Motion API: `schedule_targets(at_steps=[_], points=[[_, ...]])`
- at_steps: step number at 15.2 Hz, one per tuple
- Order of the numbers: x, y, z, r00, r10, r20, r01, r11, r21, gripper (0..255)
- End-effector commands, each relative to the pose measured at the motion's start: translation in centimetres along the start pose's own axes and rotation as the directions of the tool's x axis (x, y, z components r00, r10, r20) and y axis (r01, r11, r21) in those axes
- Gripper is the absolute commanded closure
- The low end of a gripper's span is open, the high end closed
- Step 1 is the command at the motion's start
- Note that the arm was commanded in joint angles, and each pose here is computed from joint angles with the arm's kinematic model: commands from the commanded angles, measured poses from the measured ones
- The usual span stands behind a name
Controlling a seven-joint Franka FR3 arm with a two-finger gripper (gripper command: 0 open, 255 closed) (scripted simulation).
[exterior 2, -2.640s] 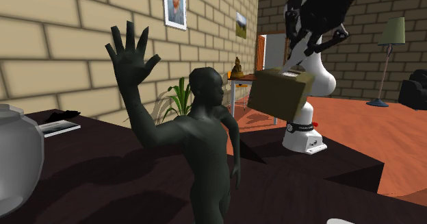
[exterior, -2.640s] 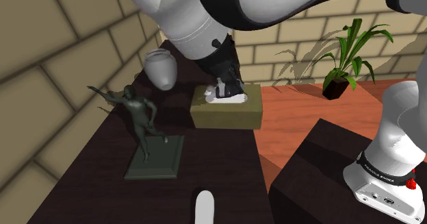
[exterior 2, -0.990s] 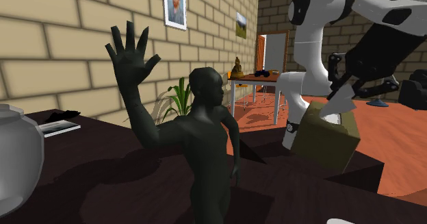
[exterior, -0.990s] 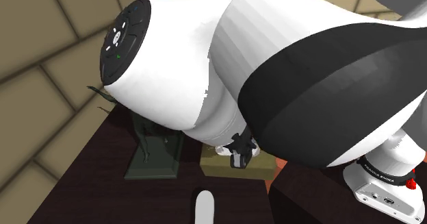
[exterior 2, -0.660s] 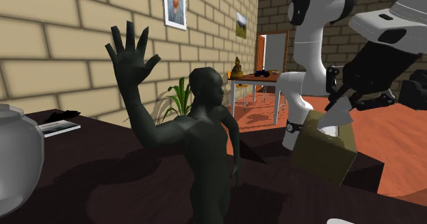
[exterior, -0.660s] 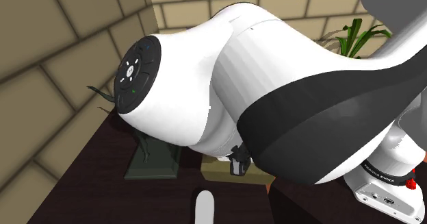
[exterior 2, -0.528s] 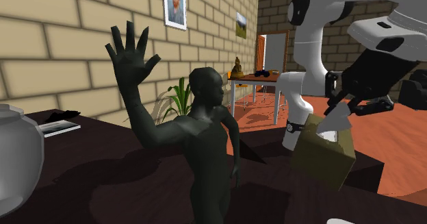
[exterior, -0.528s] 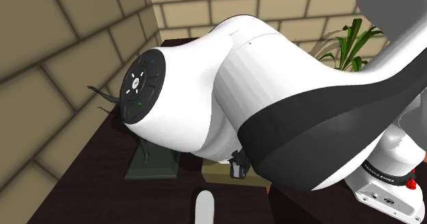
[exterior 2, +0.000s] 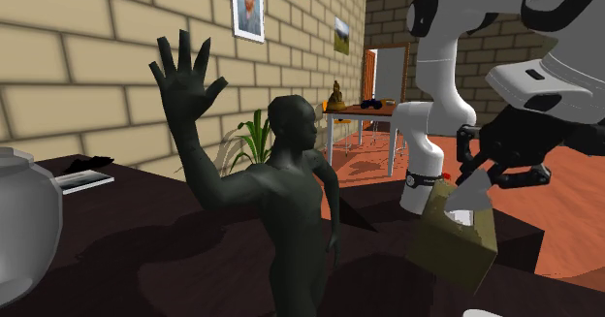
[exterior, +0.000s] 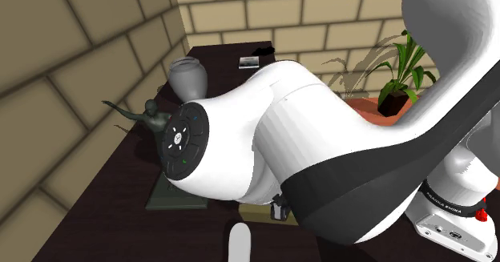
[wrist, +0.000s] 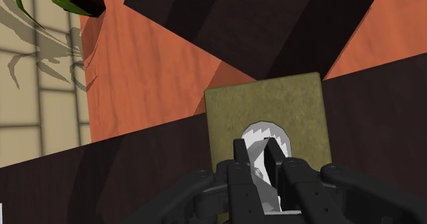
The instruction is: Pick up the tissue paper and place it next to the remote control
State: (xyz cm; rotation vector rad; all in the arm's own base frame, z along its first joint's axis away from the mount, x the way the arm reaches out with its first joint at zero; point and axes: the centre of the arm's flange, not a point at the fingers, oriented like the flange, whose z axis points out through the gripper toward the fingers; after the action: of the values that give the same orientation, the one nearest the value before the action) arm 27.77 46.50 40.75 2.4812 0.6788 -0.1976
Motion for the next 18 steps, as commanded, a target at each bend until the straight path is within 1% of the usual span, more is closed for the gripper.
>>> schedule_targets(at_steps=[1,7,15,16,18], points=[[0.4,-0.6,0.8,1.000,0.000,-0.001,0.000,1.000,0.000,255],[1.3,-2.2,3.6,1.000,0.000,-0.001,0.000,1.000,0.000,255],[1.3,-2.2,3.6,1.000,0.000,-0.001,0.000,1.000,0.000,255],[1.5,-2.1,3.7,1.000,0.000,-0.001,0.000,1.000,0.000,0],[1.3,-2.0,3.5,1.000,0.000,-0.001,0.000,1.000,0.000,0]])
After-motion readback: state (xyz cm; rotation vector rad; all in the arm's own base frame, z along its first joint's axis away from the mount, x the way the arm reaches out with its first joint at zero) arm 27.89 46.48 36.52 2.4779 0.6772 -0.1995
